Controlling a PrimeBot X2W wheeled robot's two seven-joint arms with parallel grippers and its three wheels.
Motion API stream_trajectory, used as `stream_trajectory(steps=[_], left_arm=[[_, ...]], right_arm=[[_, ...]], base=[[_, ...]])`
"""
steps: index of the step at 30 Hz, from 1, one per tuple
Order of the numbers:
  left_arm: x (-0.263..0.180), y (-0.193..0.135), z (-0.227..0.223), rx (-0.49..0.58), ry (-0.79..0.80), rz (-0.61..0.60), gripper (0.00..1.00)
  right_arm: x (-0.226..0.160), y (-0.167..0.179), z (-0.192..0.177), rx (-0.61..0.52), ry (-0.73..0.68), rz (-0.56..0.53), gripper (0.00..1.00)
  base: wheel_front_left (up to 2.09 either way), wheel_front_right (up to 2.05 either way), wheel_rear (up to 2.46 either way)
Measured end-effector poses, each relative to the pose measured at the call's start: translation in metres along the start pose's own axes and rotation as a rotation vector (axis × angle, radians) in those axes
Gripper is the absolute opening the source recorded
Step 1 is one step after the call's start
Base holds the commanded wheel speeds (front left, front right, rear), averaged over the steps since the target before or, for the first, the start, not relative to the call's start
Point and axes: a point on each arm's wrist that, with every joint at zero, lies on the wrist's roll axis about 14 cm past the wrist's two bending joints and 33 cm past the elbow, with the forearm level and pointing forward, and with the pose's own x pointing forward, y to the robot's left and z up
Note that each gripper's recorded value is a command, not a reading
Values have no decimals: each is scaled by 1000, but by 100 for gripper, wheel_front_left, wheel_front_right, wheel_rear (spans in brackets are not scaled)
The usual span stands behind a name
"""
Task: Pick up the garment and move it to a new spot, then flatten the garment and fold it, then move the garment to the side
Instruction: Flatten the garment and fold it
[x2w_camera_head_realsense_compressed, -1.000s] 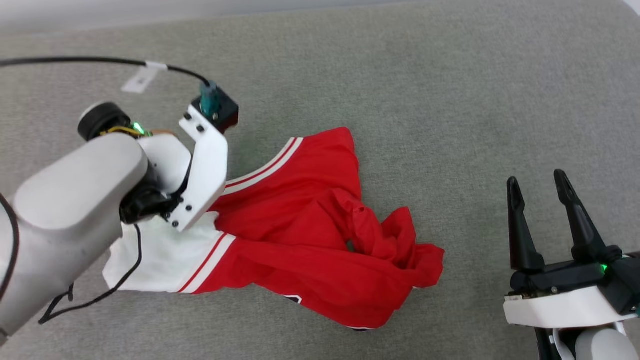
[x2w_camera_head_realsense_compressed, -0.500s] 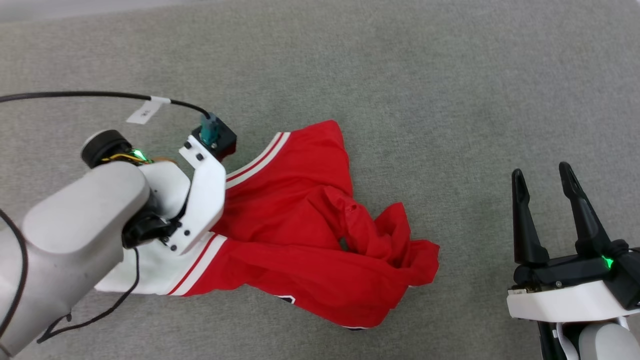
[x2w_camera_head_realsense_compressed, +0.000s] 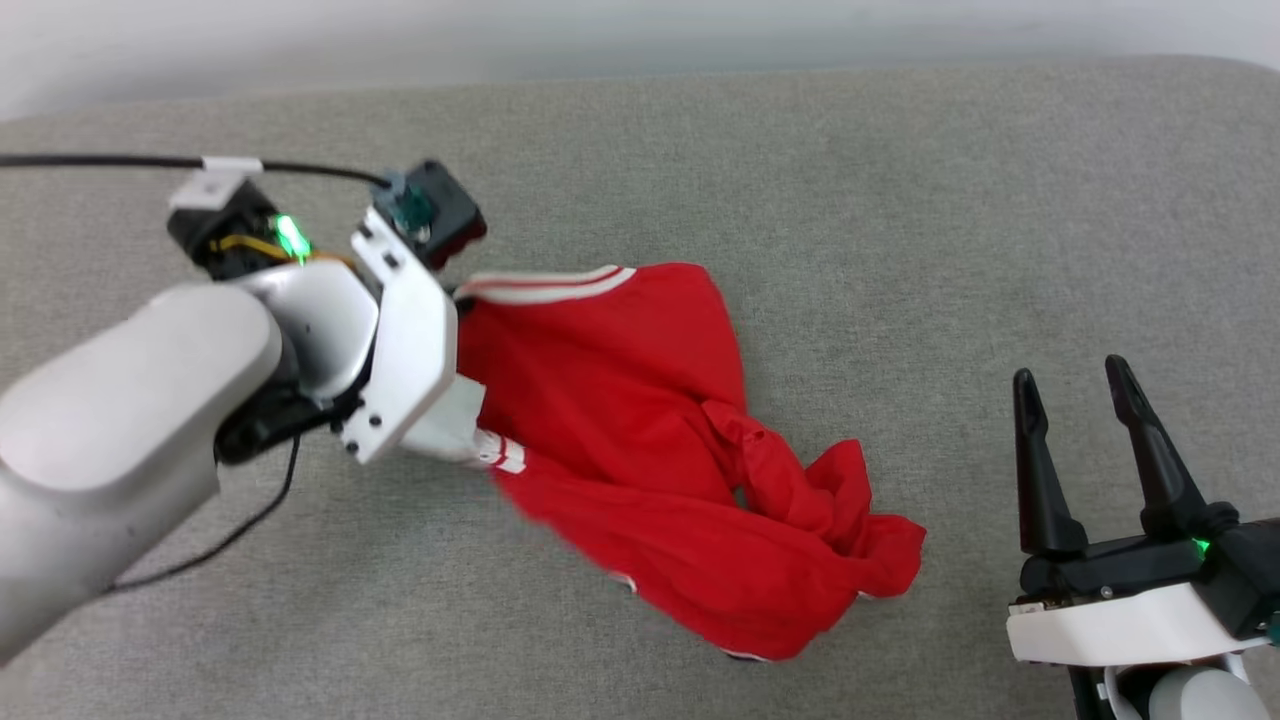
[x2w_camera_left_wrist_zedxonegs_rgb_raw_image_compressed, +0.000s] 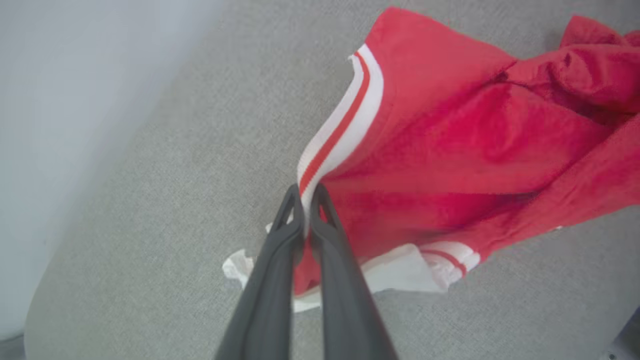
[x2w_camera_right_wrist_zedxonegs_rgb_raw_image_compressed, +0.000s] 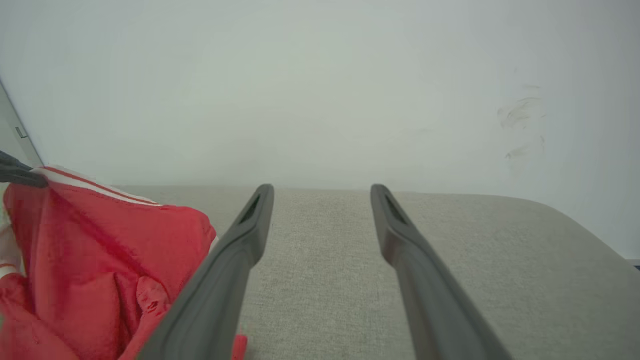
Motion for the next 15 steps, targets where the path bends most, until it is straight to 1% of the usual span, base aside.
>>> stream_trajectory(steps=[3,7,12,15], left_arm=[[-8,8,27,31,-80,30,0],[1,4,56,86,-138,15,0],[36,-7,59,99,-119,-34,0],[65,-20,50,67,-96,-85,0]], right_arm=[[-1,2,3,2,-8,6,100],[-5,-7,3,-5,-3,-24,100],[-10,-19,-2,-3,18,-62,100],[-10,-26,-7,-6,31,-82,100]], base=[[0,0,0],[0,0,0],[0,0,0],[0,0,0]])
